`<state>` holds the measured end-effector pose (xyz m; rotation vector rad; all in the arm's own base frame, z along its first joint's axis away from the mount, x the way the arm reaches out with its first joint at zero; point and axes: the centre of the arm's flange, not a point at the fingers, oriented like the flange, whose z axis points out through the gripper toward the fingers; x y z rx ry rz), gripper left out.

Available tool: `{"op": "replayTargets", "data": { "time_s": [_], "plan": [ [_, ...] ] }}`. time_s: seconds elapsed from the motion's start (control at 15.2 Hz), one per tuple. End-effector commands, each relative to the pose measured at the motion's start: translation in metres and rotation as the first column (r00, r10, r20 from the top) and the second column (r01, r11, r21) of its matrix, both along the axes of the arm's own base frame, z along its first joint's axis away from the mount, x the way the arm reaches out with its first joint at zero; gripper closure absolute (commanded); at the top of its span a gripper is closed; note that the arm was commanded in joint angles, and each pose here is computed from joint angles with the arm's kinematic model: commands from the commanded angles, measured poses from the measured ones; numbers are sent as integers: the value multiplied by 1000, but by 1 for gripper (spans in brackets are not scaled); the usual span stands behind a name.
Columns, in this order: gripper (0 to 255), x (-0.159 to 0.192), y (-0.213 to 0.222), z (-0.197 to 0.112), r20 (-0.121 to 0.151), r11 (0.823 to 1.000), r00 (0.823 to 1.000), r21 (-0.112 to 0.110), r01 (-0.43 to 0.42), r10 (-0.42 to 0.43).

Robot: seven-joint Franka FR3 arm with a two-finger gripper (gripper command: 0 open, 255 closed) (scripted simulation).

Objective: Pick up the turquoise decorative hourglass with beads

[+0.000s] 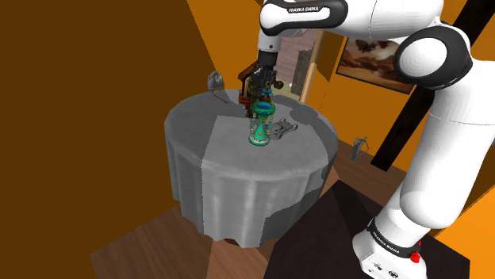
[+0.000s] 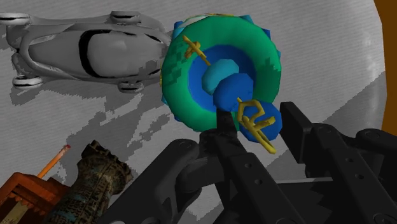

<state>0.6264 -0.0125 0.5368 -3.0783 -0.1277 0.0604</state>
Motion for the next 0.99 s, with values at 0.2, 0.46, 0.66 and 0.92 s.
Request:
{"op": "replayTargets", "data": {
  "time_s": [0.2,0.46,0.66,0.92],
  "plan": [
    [255,0,0,25,0,1000,1000,0,0,0],
    [255,0,0,46,0,1000,1000,0,0,0],
    [255,0,0,62,0,1000,1000,0,0,0],
    [255,0,0,73,0,1000,1000,0,0,0]
  ]
}}
